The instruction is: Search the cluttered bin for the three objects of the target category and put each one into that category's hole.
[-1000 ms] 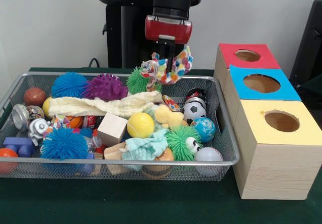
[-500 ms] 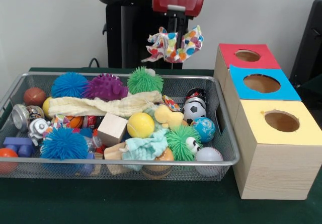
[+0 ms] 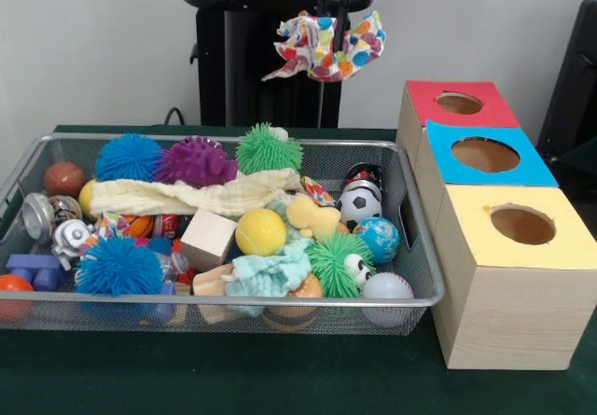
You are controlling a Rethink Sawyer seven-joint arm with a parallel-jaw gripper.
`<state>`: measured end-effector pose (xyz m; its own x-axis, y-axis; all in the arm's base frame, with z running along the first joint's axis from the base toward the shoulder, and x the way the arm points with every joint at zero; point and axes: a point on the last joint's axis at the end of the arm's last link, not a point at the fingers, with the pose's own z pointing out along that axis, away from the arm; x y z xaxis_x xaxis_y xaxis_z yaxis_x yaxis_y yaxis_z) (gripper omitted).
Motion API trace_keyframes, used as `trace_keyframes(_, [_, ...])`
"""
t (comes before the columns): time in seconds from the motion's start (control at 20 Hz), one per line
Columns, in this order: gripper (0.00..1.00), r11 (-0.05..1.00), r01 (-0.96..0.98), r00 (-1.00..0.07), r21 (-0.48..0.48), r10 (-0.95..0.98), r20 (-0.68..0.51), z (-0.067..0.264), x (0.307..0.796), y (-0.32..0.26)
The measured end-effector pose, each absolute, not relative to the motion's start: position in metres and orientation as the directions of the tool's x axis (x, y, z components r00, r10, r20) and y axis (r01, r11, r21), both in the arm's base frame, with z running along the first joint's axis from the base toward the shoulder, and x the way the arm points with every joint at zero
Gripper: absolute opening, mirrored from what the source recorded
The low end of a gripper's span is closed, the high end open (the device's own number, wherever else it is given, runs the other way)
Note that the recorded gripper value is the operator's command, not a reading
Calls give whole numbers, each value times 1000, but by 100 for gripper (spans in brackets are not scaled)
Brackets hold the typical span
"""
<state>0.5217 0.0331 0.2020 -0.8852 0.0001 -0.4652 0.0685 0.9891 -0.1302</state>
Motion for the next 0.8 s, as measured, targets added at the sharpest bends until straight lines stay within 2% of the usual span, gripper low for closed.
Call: trace_keyframes(0.8, [0, 967, 149, -874, -205, 32, -484, 233, 546, 11])
